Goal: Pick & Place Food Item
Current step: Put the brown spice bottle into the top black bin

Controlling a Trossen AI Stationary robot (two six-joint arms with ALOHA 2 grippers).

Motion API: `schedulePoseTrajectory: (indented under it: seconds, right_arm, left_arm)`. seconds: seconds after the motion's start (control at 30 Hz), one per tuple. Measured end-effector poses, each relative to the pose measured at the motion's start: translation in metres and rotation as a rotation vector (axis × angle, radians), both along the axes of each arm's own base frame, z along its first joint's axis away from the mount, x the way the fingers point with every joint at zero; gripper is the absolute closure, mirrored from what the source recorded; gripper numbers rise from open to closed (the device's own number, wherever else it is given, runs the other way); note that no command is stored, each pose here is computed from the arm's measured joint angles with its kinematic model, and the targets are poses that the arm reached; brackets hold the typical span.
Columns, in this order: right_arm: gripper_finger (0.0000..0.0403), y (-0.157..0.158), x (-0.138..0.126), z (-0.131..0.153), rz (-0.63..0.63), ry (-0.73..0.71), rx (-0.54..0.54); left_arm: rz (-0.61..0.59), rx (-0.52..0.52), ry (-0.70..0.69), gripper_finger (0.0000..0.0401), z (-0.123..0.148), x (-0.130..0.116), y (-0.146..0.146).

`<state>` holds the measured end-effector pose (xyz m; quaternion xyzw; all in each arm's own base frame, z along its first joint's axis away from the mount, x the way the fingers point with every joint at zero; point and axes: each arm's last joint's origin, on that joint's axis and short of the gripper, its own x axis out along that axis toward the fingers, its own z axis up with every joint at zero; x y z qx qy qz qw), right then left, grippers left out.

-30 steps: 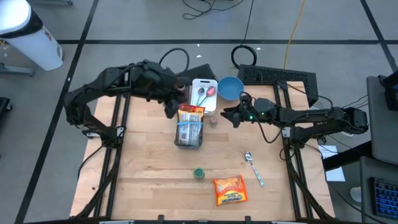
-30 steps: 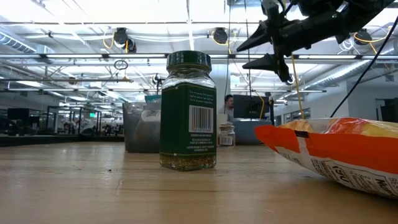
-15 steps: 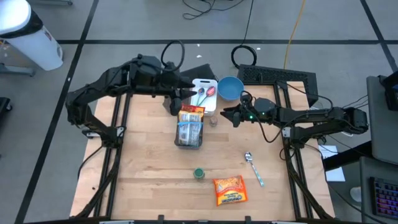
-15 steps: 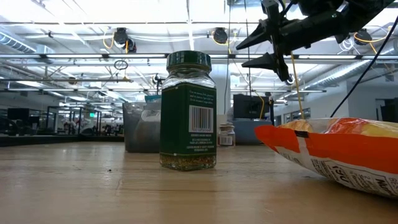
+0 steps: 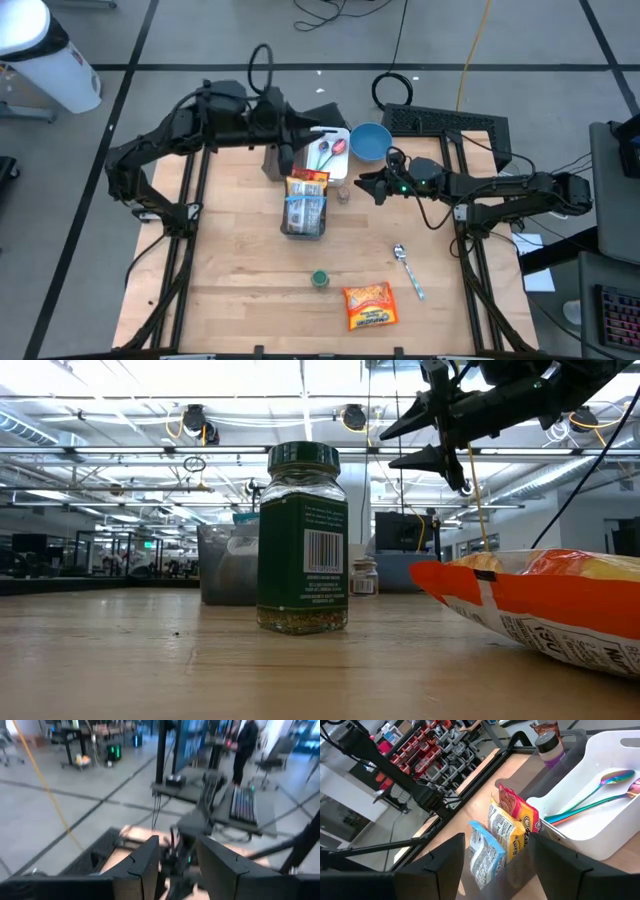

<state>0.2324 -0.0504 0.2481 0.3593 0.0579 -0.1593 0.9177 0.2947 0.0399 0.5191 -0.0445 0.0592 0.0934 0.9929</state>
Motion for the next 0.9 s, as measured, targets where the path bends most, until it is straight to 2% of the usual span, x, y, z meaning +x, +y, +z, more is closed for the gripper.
schedulePoseTrajectory:
  seconds: [0.2, 0.37, 0.5, 0.67, 0.77, 0.9]
  right_arm:
    - [0.019, 0.0, 0.0, 0.0, 0.019, 0.02, -0.078]
    - [0.019, 0.0, 0.0, 0.001, 0.023, 0.016, -0.089]
    - [0.019, 0.0, 0.001, 0.002, 0.045, 0.009, -0.117]
    - [0.019, 0.002, 0.001, 0.006, 0.192, -0.039, -0.168]
    - [0.019, 0.002, 0.002, 0.009, 0.253, -0.068, -0.177]
    - [0.019, 0.002, 0.001, 0.009, 0.254, -0.067, -0.186]
  left_arm:
    - [-0.001, 0.02, -0.2, 0.0265, 0.02, 0.0, 0.0]
    - [-0.007, 0.013, -0.217, 0.0265, 0.021, 0.0, 0.0]
    - [0.006, -0.001, -0.063, 0.0265, 0.006, 0.0, 0.0]
    - [0.058, -0.071, 0.188, 0.0265, -0.019, -0.005, 0.001]
    - [0.015, -0.129, 0.313, 0.0265, -0.031, -0.009, -0.004]
    - [-0.041, -0.184, 0.44, 0.0265, -0.055, -0.004, -0.016]
